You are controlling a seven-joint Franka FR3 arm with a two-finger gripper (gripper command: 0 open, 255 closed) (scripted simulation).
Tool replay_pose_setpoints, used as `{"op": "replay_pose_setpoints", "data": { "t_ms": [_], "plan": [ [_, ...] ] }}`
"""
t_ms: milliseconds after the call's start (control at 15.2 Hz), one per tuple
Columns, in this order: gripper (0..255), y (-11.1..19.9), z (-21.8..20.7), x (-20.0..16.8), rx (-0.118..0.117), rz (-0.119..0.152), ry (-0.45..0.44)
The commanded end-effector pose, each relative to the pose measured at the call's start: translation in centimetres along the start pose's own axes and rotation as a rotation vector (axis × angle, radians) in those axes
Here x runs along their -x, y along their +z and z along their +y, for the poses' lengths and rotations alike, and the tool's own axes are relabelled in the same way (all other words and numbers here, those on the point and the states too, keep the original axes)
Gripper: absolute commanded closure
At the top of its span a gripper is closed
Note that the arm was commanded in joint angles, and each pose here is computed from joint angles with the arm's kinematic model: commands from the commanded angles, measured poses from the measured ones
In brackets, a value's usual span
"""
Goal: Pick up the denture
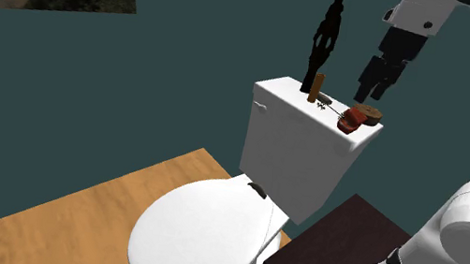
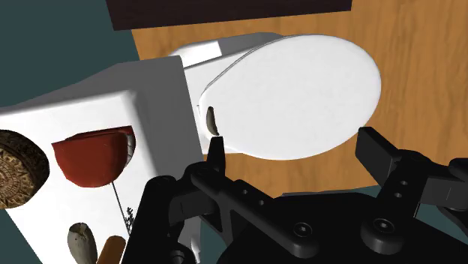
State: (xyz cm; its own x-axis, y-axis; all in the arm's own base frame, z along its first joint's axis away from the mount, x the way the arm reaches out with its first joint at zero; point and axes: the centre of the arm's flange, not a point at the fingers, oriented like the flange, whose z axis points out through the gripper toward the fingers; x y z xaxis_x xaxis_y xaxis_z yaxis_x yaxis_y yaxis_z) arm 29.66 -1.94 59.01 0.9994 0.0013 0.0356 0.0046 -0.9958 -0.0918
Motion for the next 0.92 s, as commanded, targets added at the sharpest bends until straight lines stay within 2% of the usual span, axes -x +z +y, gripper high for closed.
{"op": "replay_pose_setpoints", "data": {
  "t_ms": [0, 858],
  "plan": [
    [0, 0.0, 0.0, 0.0, 0.000, 0.000, 0.000],
    [0, 6.8, 15.3, -3.0, -0.031, 0.198, -0.125]
  ]
}}
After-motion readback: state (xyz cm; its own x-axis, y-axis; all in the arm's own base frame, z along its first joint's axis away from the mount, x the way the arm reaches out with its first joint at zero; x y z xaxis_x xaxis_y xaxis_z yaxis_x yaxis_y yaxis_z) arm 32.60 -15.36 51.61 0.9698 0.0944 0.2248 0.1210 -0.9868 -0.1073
